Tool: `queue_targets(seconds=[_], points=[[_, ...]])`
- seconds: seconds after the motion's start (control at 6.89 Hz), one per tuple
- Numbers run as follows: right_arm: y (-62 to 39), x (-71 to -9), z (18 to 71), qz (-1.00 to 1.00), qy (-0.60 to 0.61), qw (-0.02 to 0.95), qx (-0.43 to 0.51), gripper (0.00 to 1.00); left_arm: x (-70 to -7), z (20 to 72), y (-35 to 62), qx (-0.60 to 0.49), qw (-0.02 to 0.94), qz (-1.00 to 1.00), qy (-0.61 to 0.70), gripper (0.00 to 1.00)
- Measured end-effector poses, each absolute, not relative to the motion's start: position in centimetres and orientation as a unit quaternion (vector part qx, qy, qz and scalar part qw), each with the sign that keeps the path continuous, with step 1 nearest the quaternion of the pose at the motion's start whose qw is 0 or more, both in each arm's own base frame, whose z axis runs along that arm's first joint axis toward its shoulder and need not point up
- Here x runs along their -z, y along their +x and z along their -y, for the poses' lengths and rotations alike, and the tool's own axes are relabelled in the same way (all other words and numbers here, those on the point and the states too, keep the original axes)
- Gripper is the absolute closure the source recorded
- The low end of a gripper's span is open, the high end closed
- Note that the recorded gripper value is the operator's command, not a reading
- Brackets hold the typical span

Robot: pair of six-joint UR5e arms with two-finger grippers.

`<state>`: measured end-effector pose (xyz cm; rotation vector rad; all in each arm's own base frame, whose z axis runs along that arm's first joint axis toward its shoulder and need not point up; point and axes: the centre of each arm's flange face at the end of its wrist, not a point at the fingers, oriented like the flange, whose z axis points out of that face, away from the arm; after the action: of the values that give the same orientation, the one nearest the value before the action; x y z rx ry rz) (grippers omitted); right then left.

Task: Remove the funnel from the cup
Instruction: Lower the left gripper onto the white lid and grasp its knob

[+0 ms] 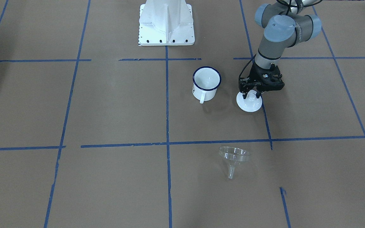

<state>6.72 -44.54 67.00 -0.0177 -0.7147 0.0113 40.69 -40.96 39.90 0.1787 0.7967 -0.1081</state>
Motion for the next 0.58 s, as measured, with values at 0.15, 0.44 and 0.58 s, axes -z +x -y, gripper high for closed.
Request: queue_targets(seconds=[0.15, 0.44, 0.58], points=[[6.72, -67.00, 44.54, 0.350, -0.009, 0.937, -0.006, 0.00, -39.87, 40.94, 40.66, 0.053, 0.916, -0.388, 0.087, 0.53], [6.72, -67.00, 44.54, 0.350, -0.009, 0.937, -0.006, 0.00, -39.79, 40.94, 40.56, 0.053, 0.916, -0.388, 0.088, 0.92], [6.72, -67.00, 44.54, 0.350, -0.009, 0.937, -0.006, 0.00, -39.84, 40.98, 40.54, 0.053, 0.916, -0.388, 0.088, 1.00]])
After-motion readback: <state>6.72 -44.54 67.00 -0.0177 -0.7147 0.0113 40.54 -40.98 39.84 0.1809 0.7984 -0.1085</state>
